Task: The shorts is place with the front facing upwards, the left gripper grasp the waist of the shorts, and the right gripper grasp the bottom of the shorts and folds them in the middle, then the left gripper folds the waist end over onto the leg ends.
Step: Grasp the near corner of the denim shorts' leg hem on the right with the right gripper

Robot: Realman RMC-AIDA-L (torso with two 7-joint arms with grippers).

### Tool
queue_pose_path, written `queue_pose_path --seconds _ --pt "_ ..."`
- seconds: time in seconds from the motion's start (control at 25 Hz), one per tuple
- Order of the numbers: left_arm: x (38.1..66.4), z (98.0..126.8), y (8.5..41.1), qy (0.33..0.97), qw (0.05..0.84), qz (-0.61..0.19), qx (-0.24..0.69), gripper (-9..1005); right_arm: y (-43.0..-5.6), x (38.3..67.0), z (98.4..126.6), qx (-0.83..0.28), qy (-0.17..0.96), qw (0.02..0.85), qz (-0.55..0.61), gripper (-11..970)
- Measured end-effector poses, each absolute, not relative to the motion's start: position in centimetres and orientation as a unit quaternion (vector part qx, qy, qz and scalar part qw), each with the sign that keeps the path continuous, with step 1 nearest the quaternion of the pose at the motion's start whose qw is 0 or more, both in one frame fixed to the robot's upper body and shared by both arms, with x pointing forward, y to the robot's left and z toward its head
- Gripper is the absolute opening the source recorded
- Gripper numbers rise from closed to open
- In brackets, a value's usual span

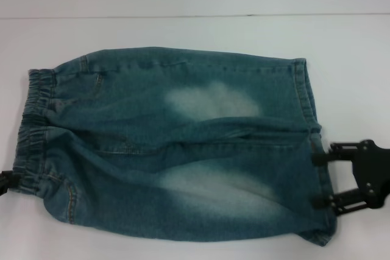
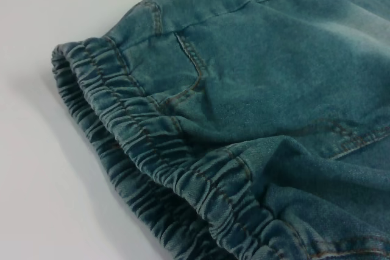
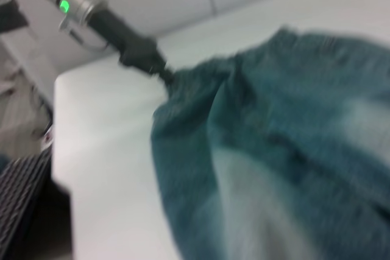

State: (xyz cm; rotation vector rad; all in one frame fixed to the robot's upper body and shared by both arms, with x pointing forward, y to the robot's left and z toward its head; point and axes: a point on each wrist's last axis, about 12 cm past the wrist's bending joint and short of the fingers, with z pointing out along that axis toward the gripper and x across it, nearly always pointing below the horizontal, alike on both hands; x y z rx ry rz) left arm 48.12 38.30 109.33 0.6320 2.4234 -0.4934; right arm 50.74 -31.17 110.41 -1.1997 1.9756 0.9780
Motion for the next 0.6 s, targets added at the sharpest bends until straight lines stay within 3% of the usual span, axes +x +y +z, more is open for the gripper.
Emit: queue_pose_path --seconds 0.2,0.6 --pt "48.0 109.3 38.3 0.909 0.288 -0.185 0.237 49 -31.3 50.8 112.1 -0.476 0.771 0.222 0.361 945" --pt "48.0 109.2 38.3 0.909 0.287 -0.185 0.237 50 -32.4 50.6 112.3 -0.482 0.808 0.154 0.302 945"
